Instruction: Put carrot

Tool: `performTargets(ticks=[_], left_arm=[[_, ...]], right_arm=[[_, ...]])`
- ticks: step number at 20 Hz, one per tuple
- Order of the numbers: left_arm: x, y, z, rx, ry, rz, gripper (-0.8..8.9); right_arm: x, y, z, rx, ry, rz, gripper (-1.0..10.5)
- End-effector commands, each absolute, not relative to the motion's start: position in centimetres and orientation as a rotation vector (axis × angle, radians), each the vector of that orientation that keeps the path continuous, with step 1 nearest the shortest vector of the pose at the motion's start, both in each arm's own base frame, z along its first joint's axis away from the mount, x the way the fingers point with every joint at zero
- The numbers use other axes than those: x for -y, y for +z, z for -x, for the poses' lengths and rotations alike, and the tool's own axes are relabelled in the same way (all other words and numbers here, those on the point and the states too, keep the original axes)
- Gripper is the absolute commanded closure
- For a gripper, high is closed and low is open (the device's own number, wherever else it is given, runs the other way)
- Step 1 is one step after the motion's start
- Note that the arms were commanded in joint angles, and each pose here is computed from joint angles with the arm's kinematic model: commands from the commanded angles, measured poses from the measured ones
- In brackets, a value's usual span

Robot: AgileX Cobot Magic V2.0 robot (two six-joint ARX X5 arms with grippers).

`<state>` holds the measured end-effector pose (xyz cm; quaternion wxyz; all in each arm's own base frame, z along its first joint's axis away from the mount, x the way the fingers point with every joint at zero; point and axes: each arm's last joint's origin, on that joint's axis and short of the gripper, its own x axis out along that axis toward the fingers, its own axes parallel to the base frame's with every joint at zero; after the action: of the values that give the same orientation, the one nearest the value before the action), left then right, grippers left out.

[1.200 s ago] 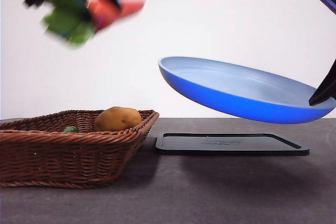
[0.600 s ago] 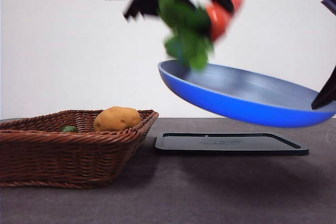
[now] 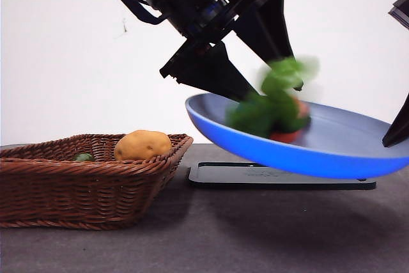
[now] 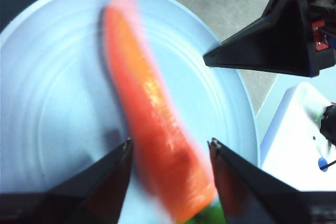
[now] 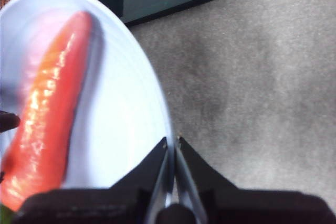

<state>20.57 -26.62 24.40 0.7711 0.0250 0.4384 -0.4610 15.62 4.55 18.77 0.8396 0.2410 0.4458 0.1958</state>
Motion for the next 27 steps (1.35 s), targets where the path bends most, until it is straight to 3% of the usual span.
performTargets(ticks=[1,8,13,20,27], left_arm=[[27.1,24.6,-20.5,-0.967,-0.989,-0.013,5.4],[22.9,31.7,-17.7,-0.758,-1.021,0.02,5.42],[17.3,36.2,-14.2,-0.571,-0.814,-0.062,5.42],[12.5,37.7,-11.6,-0.532,-0.646,-0.113,5.42],[12.1,37.4,-11.9,-0.545,-0.566,-0.168,5.42]], right_arm=[[-4.7,19.2,-15.9,-0.919,0.427,-0.506,9.4],[-4.6,19.1,-15.8,-1.036,0.389,-0.508,9.4],[-5.1,21.9,-18.6,-1.041,0.365,-0.422,9.4],[-5.8,24.7,-26.6,-1.022,0.348,-0.353,9.4],[-4.7,22.4,-35.3,-1.086,0.271,-0.39,9.4]])
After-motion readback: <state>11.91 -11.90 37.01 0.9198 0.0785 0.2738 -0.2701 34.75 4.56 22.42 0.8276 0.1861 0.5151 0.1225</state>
